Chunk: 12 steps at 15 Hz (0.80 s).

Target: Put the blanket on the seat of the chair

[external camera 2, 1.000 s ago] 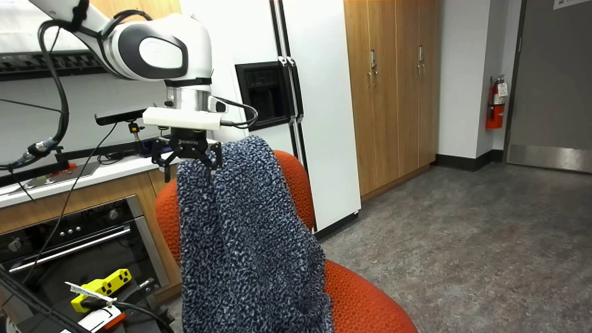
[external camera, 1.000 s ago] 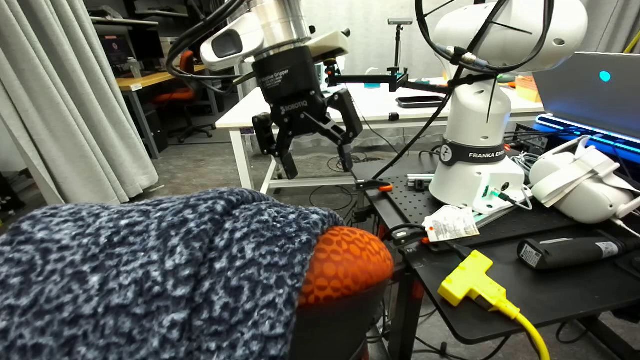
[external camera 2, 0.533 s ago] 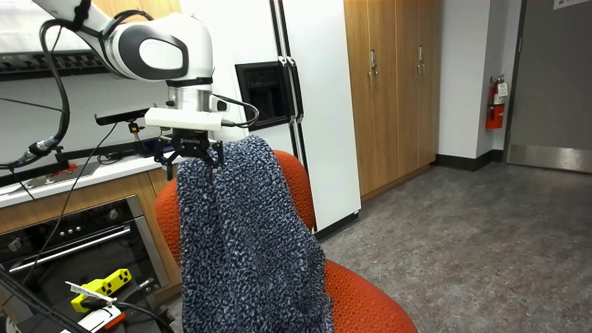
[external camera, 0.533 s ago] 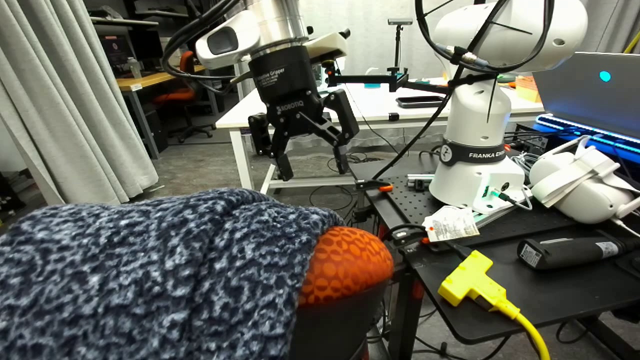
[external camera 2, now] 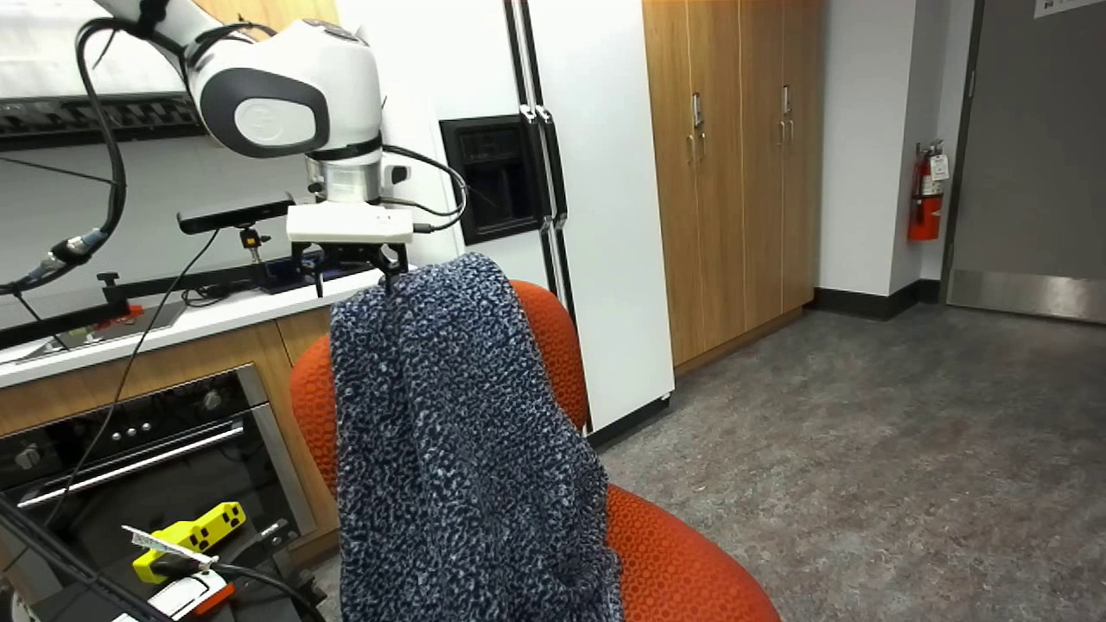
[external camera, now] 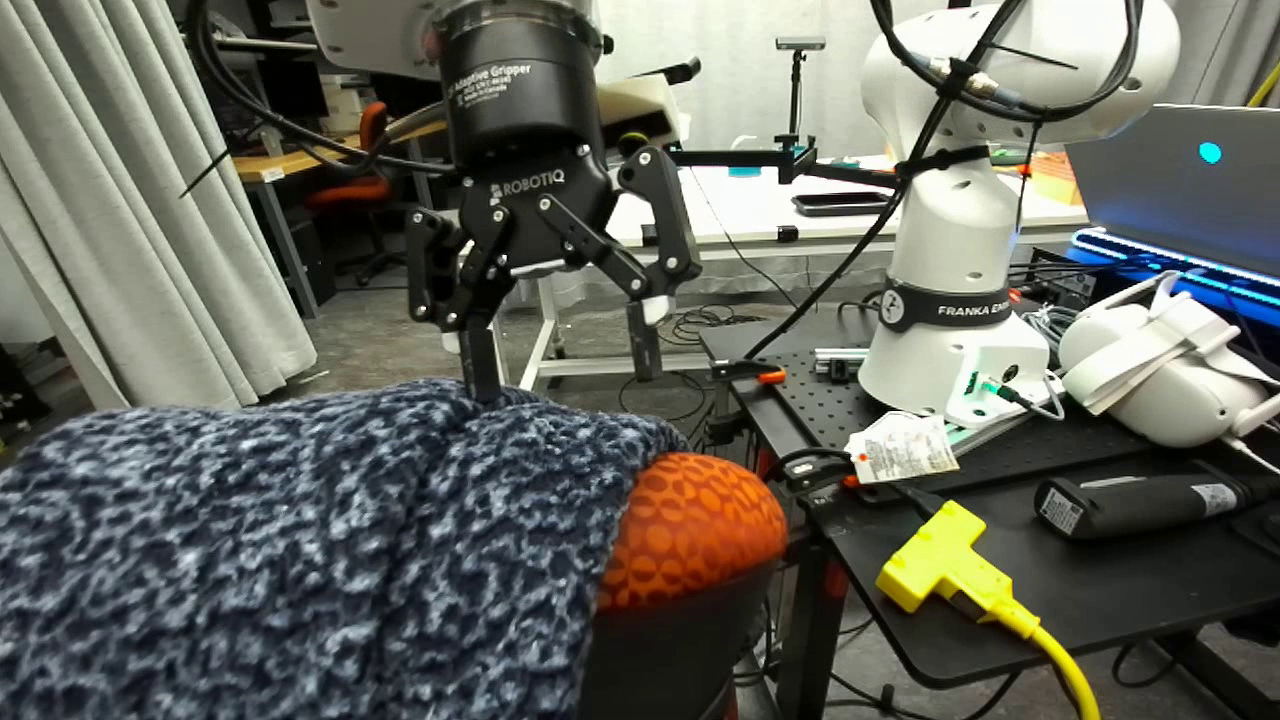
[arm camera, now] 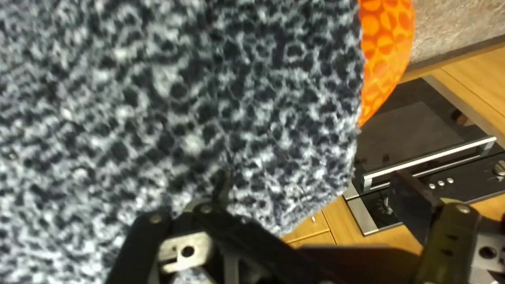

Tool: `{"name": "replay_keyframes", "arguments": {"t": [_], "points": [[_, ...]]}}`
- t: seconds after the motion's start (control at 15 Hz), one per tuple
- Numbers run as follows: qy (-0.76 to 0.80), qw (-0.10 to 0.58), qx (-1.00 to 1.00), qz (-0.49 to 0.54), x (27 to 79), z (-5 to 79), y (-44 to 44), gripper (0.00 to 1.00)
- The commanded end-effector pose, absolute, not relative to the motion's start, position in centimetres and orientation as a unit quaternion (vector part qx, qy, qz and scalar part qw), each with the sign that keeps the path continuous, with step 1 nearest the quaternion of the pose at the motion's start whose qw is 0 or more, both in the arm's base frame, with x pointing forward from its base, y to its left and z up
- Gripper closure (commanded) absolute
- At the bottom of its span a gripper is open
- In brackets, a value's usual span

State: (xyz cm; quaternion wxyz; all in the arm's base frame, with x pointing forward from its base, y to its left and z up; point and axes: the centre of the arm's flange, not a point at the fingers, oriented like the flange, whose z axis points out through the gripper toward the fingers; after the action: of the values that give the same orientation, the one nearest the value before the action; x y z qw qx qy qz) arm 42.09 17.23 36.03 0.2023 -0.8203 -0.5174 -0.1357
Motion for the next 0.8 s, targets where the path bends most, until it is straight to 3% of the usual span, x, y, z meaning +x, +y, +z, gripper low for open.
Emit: {"name": "replay_keyframes", "arguments": {"t": [0.0,0.73], "points": [[-0.564,0.227,-0.771,-0.189,42.5,34.7,19.8,0.00],[-0.670,0.209,-0.653,-0.284,41.3,33.6,25.0,0.00]]}}
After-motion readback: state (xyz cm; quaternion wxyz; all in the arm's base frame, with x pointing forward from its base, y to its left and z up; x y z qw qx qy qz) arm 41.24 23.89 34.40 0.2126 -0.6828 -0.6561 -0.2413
